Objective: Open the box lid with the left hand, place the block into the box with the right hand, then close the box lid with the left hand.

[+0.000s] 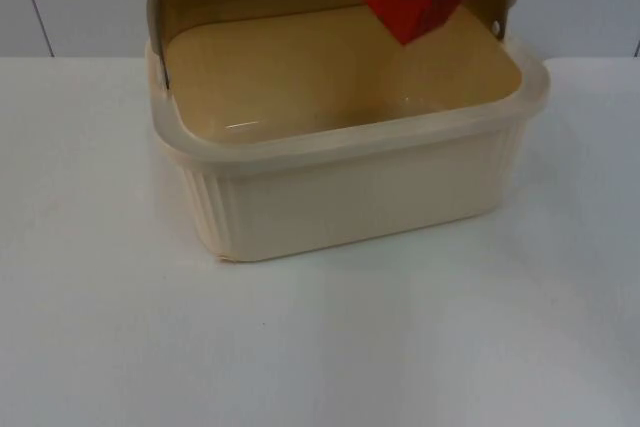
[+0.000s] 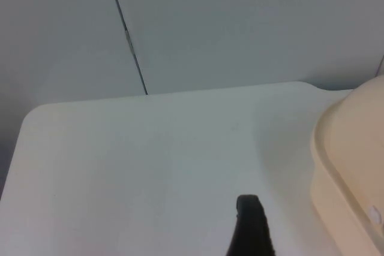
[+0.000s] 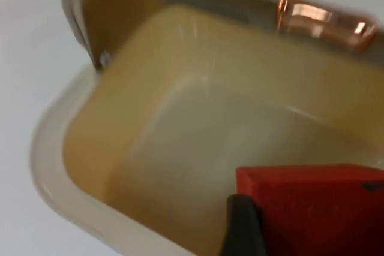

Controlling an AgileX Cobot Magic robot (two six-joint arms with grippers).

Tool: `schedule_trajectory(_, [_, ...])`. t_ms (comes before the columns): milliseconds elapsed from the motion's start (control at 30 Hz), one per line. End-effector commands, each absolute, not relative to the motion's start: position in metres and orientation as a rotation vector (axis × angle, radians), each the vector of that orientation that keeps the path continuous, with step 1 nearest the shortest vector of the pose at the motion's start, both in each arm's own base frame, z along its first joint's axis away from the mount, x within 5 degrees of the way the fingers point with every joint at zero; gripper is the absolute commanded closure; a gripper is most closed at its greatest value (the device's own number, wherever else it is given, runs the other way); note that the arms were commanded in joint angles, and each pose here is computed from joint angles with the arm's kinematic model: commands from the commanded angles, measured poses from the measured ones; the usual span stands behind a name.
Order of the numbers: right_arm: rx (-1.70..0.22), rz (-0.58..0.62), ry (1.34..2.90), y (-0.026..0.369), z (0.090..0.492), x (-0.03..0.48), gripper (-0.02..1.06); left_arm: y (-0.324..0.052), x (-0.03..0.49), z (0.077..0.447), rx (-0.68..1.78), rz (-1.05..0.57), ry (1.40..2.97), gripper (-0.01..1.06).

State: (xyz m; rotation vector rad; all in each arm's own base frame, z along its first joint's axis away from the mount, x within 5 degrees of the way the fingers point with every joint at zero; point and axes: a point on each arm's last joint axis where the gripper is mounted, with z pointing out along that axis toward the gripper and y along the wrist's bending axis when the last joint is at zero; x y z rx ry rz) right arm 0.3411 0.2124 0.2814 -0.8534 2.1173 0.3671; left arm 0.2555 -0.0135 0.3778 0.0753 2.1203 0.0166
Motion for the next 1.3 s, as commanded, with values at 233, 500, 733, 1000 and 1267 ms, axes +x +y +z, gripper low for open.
schedule_trajectory(233, [-0.858,0.241,2.032,0.218,0.255,0.365,1.0,-0.013,0.256,0.379,0.072,0.017,2.11,0.47])
schedule_trajectory(500, [-0.769,0.236,2.029,0.223,0.23,0.38,0.95,-0.013,0.256,0.379,0.074,0.022,2.109,0.47])
schedule_trajectory(733, [-0.703,0.243,2.042,0.225,0.21,0.389,0.84,-0.012,0.256,0.379,0.078,0.028,2.109,0.47])
schedule_trajectory(1000, [-0.71,0.245,2.056,0.225,0.207,0.388,0.02,-0.012,0.256,0.379,0.078,0.028,2.109,0.47])
schedule_trajectory(1267, [-0.792,0.285,2.158,0.222,0.221,0.372,0.0,-0.012,0.256,0.379,0.078,0.028,2.109,0.47])
